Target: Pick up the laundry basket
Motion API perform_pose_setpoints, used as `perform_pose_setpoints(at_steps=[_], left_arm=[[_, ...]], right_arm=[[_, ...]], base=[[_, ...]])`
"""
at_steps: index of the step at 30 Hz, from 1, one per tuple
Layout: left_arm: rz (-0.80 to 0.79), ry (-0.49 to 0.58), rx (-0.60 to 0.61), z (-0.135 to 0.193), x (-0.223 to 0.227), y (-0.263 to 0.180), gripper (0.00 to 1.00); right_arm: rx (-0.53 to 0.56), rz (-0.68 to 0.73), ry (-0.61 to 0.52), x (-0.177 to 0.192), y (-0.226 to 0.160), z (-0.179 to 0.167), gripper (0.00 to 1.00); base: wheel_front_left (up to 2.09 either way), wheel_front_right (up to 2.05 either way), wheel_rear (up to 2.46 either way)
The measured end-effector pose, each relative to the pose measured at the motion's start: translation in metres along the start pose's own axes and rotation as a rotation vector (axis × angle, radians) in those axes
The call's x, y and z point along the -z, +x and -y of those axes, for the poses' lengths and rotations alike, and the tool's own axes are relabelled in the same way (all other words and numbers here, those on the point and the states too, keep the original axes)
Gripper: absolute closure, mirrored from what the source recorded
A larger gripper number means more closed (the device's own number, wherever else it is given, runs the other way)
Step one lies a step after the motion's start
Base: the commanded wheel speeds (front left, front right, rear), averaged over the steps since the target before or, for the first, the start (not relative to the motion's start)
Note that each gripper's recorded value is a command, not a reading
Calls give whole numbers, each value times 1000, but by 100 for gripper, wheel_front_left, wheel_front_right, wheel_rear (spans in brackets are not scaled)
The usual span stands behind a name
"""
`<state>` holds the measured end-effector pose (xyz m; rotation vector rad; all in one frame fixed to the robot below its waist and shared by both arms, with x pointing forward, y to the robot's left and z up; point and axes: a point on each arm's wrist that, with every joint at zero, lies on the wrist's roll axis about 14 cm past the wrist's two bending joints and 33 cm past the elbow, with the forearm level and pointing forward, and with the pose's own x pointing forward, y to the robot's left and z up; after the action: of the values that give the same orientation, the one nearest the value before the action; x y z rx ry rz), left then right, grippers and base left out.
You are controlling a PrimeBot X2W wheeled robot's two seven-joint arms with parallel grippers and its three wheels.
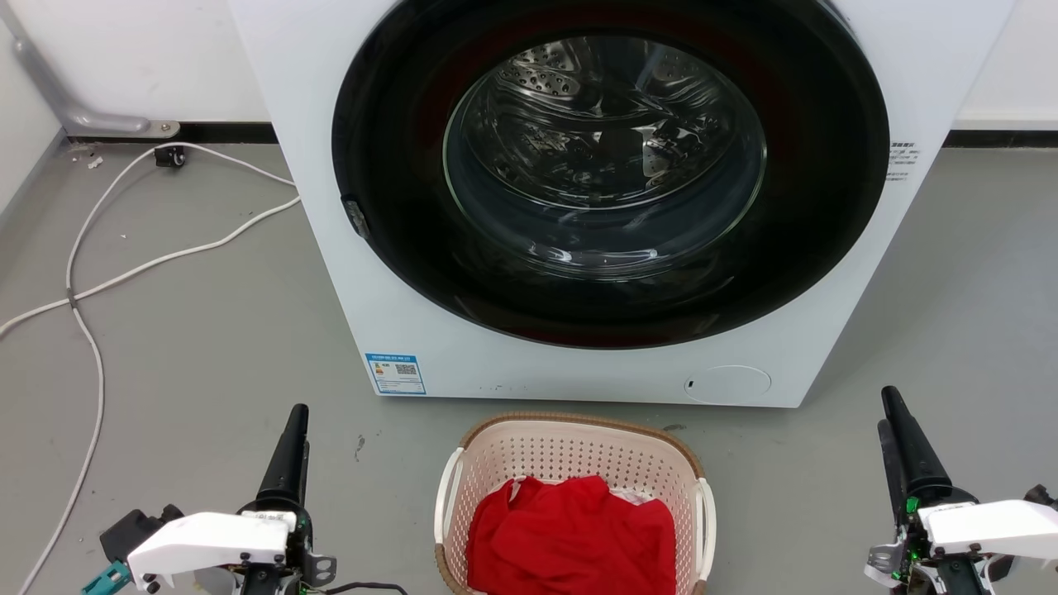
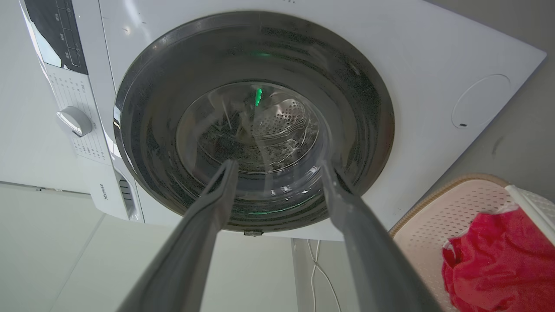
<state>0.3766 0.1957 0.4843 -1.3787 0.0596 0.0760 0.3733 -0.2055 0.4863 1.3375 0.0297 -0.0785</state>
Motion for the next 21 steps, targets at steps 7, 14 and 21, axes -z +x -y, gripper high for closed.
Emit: perform_pose_setpoints(at_steps=[7,14,21], left_arm=[[5,134,1,5,2,1,0],[10,252,7,10,5,2,0],[17,377,13,14,8,2,0]], right_arm=[[-28,2,-170,2,0,-10,0],[-52,-13,-342,10,-1,-15,0],[-72,-21,-498,16,-3,-19,0]], base=[[0,0,0],[0,0,0],[0,0,0]])
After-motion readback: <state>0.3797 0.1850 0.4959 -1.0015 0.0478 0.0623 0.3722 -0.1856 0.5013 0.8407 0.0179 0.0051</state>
